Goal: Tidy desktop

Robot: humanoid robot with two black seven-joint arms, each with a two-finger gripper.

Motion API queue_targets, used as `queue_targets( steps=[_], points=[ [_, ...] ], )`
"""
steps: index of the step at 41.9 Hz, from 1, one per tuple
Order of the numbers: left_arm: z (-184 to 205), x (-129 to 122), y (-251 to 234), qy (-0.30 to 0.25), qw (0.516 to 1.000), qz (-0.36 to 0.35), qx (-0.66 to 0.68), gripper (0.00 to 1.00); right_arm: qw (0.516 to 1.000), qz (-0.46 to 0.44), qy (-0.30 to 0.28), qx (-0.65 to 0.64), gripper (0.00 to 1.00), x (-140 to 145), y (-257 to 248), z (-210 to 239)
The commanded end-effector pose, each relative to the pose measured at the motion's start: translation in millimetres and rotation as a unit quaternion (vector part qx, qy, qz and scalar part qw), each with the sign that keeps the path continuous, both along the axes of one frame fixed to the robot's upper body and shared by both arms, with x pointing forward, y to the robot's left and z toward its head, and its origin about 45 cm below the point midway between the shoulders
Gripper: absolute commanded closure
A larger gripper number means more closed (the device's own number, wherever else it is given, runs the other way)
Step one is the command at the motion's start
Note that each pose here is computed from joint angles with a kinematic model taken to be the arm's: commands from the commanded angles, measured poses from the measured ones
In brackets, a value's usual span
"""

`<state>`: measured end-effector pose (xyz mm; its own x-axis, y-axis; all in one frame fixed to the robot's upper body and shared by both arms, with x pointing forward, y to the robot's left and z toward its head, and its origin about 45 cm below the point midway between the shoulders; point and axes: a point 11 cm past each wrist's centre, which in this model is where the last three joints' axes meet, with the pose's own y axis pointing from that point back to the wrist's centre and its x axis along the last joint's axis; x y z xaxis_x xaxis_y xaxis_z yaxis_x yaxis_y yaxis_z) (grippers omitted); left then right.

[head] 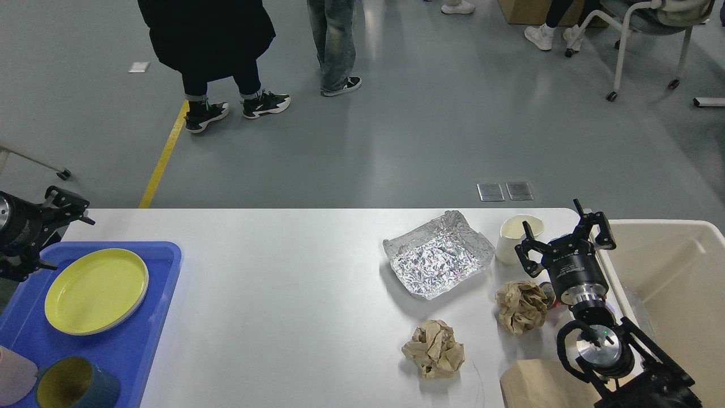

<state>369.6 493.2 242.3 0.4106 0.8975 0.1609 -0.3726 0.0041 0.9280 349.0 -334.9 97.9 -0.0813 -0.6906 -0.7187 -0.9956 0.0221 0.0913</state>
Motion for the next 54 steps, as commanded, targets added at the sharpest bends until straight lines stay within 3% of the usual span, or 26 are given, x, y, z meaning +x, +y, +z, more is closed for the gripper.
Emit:
queue_targets(
  steps=[1,5,19,29,41,48,54],
  points=[
    [11.5,6.4,-20.4,-0.01,0.998,-0.025,-0.051,0.04,1.0,0.0,0.0,0.001,0.0,-0.1,-0.1,-0.1],
    [22.5,8.9,-26.5,-0.025,0.995,-0.034,-0.088,0.04,1.0,0.0,-0.001,-0.001,0.0,0.1,-0.4,0.5],
    [64.6,32.6,-46.1,-0.154,0.96,-0.022,-0.234,0.04,1.0,0.0,0.0,0.0,0.0,0.1,0.2,0.3],
    [23.8,29.1,-64.4,-0.171,0.928,0.021,-0.331,0.04,1.0,0.0,0.0,0.0,0.0,0.1,0.2,0.3],
    [13.7,65.9,-104.6,-0.292,0.801,0.12,-0.508,0.04,1.0,0.0,0.0,0.0,0.0,0.1,0.2,0.3],
    [-9.6,64.5,-101.7,-0.346,0.715,0.225,-0.564,0.04,1.0,0.0,0.0,0.001,0.0,0.1,0.1,0.3],
    [-16.1,60.0,-106.0,-0.386,0.66,0.254,-0.592,0.04,1.0,0.0,-0.001,-0.001,0.0,0.1,-0.4,0.5]
  ],
)
